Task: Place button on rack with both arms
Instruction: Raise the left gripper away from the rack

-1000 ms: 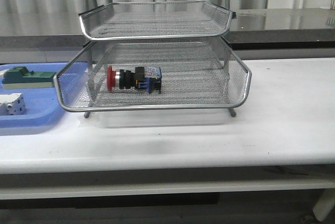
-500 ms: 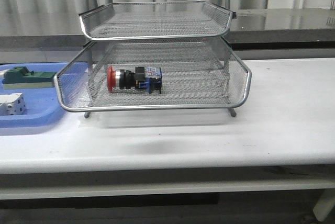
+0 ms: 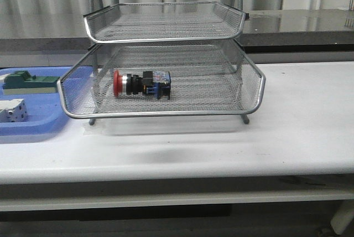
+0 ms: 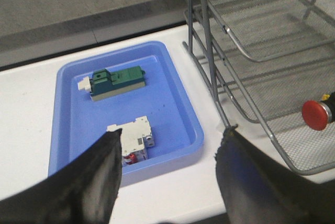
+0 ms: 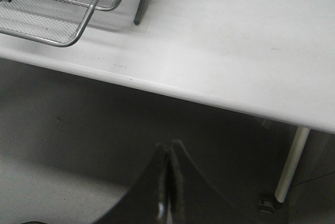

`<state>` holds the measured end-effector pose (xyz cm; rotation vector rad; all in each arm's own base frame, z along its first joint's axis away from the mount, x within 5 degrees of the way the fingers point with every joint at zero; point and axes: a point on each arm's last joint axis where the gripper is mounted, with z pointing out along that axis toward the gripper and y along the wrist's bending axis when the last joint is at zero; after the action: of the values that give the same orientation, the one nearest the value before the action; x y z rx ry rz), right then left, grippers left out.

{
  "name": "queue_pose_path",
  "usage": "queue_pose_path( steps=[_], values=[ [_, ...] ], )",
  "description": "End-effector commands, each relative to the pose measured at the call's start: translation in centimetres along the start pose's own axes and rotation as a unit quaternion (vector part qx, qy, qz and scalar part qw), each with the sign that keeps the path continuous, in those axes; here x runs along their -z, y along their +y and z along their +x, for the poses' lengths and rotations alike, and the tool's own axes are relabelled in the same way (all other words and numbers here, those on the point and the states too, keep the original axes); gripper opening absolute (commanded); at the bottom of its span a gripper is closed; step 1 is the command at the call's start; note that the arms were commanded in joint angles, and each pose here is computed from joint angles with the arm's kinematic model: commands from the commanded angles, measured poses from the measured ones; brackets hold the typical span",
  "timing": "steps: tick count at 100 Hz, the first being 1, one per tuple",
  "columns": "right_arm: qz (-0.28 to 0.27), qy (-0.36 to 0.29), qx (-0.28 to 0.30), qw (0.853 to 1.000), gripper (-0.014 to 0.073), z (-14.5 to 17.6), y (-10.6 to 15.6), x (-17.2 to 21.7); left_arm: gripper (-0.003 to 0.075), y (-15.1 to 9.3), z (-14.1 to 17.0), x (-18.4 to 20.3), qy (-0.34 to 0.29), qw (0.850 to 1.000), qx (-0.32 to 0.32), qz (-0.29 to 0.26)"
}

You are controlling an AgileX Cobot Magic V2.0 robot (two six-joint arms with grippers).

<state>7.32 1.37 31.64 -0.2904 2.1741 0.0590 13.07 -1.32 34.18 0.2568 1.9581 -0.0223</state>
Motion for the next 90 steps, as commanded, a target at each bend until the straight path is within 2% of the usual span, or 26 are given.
queue_pose_path(
  steps=[1, 22, 36, 57, 69, 81, 90],
  values=[
    [0.006, -0.040, 0.001, 0.999, -0.0060, -1.1, -0.1, 0.4, 0.0383, 0.1, 0.3, 1.1, -0.094, 0.995, 0.024, -0.027],
    [0.006, -0.040, 0.001, 0.999, -0.0060, -1.1, -0.1, 0.4, 0.0383, -0.6, 4.6, 2.7, -0.149, 0.987, 0.038, -0.041],
    [0.006, -0.040, 0.001, 0.999, -0.0060, -1.1, -0.1, 0.4, 0.0383, -1.2, 6.1, 4.0, -0.182, 0.981, 0.055, -0.036],
    [0.006, -0.040, 0.001, 0.999, -0.0060, -1.1, -0.1, 0.4, 0.0383, -1.6, 6.8, 6.1, -0.237, 0.969, 0.057, -0.035],
    [0.006, -0.040, 0.001, 0.999, -0.0060, -1.1, -0.1, 0.4, 0.0379, -1.6, 6.9, 6.3, -0.243, 0.968, 0.056, -0.036],
    [0.006, -0.040, 0.001, 0.999, -0.0060, -1.1, -0.1, 0.4, 0.0347, -1.6, 6.9, 6.3, -0.243, 0.968, 0.056, -0.036],
    [0.006, -0.040, 0.001, 0.999, -0.0060, -1.1, -0.1, 0.4, 0.0293, -1.6, 6.9, 6.3, -0.243, 0.968, 0.056, -0.036]
  ],
)
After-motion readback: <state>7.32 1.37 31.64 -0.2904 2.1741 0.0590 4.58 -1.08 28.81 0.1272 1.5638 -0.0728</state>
